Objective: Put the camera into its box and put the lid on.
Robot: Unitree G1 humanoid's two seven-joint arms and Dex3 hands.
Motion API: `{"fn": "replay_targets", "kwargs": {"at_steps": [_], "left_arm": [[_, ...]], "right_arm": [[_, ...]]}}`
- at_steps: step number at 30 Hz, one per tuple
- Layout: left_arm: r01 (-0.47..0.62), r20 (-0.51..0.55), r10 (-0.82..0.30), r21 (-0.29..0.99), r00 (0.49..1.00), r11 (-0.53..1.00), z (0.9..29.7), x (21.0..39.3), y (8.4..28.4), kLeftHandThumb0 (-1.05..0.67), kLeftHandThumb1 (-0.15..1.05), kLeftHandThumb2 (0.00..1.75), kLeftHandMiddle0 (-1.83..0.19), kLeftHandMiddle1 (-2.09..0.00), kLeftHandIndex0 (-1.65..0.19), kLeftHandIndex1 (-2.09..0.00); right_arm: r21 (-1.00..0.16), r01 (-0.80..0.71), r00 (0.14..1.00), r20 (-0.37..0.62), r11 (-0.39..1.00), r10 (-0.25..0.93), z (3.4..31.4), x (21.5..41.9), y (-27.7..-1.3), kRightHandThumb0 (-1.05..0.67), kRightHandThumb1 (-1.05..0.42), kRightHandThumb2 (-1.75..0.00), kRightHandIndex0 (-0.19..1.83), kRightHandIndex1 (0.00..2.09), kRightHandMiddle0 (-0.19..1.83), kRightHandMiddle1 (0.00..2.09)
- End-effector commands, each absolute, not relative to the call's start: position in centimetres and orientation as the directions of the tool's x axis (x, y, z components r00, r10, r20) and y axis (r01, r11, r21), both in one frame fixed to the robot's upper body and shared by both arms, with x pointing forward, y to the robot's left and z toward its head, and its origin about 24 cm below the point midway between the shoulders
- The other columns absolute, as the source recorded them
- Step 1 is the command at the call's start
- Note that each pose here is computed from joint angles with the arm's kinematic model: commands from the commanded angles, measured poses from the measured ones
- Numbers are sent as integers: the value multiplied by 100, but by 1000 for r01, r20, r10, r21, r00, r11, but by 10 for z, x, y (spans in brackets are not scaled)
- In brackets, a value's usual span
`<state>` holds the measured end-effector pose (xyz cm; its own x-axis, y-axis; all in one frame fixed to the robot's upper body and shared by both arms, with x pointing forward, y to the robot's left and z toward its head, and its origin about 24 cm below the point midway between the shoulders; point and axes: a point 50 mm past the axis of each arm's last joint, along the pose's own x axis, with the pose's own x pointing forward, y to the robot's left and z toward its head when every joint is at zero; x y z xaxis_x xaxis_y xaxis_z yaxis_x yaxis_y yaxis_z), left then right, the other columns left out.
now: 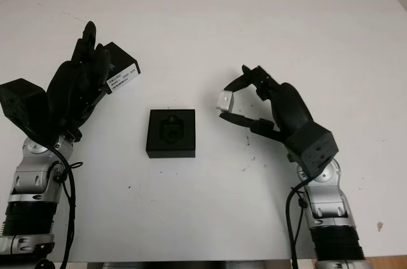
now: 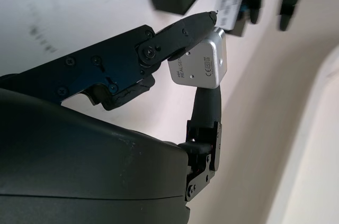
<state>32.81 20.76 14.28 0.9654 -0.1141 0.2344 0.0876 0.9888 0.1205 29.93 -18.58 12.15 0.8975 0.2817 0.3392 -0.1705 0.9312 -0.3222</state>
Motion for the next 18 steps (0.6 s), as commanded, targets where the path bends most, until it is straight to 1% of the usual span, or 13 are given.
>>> {"fn": "replay_targets", "kwargs": {"at_steps": [1,4,6,9,12,18], "left_arm": [[87,230,-115,125,966,988,142,328,209,-73,105,49,19,0,19,0],[83,226,-111,127,968,988,141,327,209,-73,105,48,19,0,19,0],[82,224,-109,127,968,988,141,327,209,-73,105,48,19,0,19,0],[82,226,-109,123,968,989,141,327,208,-73,105,48,19,0,19,0],[82,231,-107,113,967,990,141,327,208,-72,105,47,19,0,19,0],[72,229,-98,122,968,990,141,326,207,-73,105,48,19,0,19,0]], "right_arm": [[-279,-186,877,384,942,287,127,295,-178,-47,-98,-6,20,5,32,155],[-173,-238,858,424,956,290,133,292,-162,-46,-98,-6,19,5,28,162],[-144,-275,838,448,951,310,138,292,-154,-46,-100,-6,17,4,23,168],[-133,-310,818,467,941,335,142,293,-147,-46,-101,-6,14,3,19,173],[-109,-350,809,465,930,359,144,296,-136,-49,-100,-5,16,4,25,175],[-141,-410,786,446,901,427,142,301,-121,-49,-98,-5,17,5,31,172]]}}
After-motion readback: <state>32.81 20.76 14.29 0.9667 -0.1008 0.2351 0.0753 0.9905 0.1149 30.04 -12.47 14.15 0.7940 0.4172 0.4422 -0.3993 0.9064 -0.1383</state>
